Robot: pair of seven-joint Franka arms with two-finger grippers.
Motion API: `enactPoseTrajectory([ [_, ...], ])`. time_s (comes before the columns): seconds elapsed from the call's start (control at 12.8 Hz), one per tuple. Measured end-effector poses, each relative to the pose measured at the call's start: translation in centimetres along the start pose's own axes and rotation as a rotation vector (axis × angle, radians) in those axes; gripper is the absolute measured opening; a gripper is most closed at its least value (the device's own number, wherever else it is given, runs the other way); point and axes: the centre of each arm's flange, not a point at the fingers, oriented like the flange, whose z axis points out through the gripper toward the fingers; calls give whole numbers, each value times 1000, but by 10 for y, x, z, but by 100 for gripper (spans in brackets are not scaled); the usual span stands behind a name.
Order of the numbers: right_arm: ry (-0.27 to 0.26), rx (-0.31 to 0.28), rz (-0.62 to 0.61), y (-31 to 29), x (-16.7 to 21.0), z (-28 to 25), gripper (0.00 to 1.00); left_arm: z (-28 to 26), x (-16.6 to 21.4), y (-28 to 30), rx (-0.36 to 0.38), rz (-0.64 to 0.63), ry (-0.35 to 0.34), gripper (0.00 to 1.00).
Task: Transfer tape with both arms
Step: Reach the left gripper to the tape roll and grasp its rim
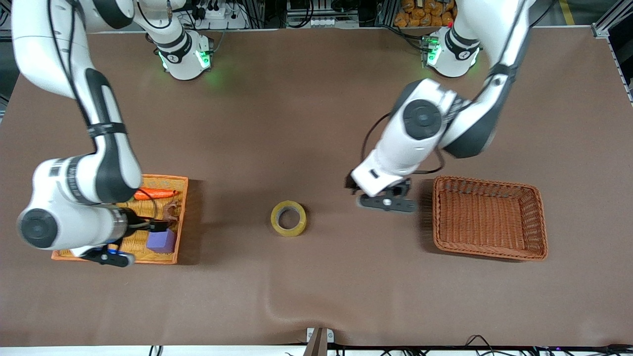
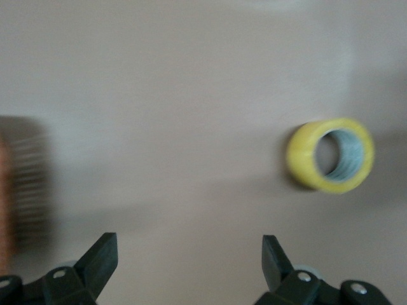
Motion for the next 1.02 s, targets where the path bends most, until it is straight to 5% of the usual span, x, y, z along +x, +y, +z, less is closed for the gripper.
enactPoseTrajectory([
  [0.31,0,37,-73,40,-25,-20,100,84,-22,66,-14,-95,0,100],
  [0.55,52,36,-87,37,-63,-26,100,115,-15,63,-32,-163,33,100],
  [1.02,67,21,-156,41,-125,-94,100,162,-20,94,-117,-264,90,100],
])
